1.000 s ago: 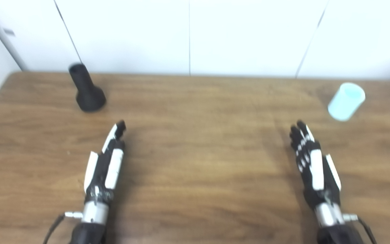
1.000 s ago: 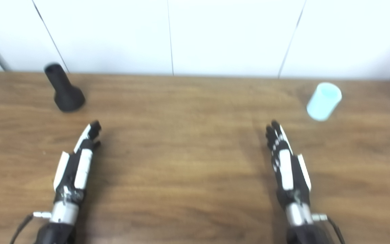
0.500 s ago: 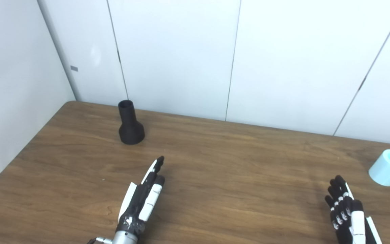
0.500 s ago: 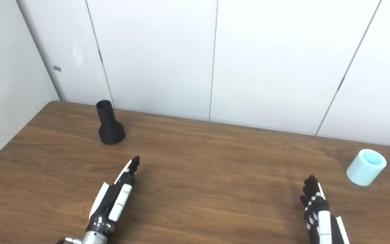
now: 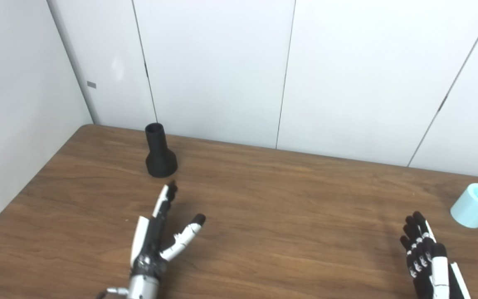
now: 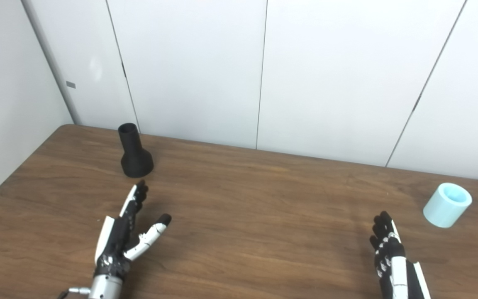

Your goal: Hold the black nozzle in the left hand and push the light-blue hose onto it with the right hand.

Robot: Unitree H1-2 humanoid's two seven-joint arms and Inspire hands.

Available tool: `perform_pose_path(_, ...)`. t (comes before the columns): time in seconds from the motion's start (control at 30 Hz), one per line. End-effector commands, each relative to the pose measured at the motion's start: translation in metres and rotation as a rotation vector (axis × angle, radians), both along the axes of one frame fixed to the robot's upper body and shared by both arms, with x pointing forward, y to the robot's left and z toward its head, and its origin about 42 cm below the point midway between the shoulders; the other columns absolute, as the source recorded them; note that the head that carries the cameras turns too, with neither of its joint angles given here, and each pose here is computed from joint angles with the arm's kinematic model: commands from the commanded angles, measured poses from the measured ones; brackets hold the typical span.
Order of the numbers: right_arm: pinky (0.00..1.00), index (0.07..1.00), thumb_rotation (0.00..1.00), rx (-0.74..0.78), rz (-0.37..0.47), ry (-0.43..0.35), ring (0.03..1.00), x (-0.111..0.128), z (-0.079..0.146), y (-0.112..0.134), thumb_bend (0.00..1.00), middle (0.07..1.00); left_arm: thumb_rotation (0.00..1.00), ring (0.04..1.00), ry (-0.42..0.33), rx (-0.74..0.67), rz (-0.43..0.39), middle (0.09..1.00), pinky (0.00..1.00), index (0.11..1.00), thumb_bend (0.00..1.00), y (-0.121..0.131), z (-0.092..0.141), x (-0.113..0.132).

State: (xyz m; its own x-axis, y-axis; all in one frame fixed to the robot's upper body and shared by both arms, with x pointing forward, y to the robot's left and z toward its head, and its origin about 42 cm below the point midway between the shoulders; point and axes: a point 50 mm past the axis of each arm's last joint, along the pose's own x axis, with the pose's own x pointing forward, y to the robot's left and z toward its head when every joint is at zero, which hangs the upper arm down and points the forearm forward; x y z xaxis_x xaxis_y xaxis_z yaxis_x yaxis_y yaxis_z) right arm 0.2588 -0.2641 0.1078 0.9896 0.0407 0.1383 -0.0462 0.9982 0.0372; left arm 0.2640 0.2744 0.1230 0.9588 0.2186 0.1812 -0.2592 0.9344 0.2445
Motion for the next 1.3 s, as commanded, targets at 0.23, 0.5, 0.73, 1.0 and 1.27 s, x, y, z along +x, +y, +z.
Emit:
perform_pose_path(0.23,1.0,1.0,0.97,0.018,-0.02,0.131,1.0,-0.018,-0.044,-0.001,0.54,0.968,0.36,0.939,-0.111,0.161,0.209,0.945,0.91,0.975,0.86,0.062,0.068,0.057)
perform_pose_path(0.5,1.0,1.0,0.93,-0.018,0.02,0.139,0.968,-0.017,-0.044,0.0,0.5,0.967,0.37,0.982,-0.043,0.26,0.251,0.983,0.96,0.999,0.9,0.102,0.081,0.096)
perform_pose_path(0.73,0.99,1.0,0.92,-0.026,0.018,0.14,0.945,-0.016,-0.044,0.002,0.51,0.961,0.42,0.998,0.081,0.399,0.25,1.0,0.9,1.0,0.93,0.113,0.085,0.126)
perform_pose_path(1.0,0.98,1.0,0.92,-0.018,0.022,0.139,0.944,-0.015,-0.044,0.005,0.52,0.955,0.46,1.0,0.215,0.496,0.261,1.0,1.0,1.0,1.0,0.111,0.079,0.158)
perform_pose_path(1.27,1.0,1.0,0.92,-0.019,0.024,0.144,0.951,-0.015,-0.045,0.009,0.53,0.953,0.54,1.0,0.318,0.669,0.195,0.998,1.0,1.0,1.0,0.093,0.081,0.185)
